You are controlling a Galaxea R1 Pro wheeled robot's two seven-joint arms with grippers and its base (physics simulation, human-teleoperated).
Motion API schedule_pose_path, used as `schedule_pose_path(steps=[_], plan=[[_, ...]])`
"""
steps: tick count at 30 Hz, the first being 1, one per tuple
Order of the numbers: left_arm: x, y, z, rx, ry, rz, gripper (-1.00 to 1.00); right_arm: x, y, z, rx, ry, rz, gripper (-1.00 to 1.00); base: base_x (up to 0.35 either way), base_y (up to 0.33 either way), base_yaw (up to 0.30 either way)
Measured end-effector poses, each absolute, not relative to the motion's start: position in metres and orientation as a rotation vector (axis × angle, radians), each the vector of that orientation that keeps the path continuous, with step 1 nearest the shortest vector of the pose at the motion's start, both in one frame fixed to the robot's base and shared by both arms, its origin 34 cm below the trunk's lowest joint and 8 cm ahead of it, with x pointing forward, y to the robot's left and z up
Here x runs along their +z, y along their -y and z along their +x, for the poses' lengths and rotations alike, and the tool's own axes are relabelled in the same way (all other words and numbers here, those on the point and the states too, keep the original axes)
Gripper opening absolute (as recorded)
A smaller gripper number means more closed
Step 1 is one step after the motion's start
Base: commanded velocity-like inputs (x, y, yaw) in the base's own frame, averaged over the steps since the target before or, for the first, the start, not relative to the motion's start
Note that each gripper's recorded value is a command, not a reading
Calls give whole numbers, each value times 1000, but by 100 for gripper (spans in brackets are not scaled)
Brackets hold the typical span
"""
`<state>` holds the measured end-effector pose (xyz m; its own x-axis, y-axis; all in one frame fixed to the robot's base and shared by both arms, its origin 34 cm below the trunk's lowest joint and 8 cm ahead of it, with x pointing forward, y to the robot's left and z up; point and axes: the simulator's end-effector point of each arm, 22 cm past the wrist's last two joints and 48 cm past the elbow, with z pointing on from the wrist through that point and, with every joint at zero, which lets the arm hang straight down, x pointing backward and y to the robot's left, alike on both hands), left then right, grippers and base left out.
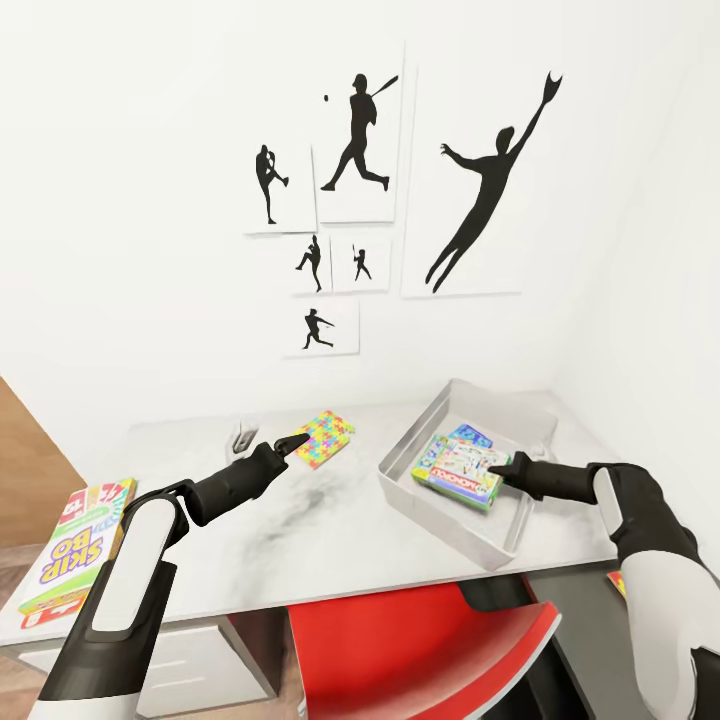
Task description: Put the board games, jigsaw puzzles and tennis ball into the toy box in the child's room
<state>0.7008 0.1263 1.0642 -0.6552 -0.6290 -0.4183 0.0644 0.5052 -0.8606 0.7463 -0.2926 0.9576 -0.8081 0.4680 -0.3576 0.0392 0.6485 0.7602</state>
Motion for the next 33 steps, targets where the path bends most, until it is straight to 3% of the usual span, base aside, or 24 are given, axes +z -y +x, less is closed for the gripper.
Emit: schedule_pose_path(steps=[33], plan=[[1065,-125,701,-1189,-2003,-462,100,974,283,752,1153,-2250,413,-100,0,0,0]])
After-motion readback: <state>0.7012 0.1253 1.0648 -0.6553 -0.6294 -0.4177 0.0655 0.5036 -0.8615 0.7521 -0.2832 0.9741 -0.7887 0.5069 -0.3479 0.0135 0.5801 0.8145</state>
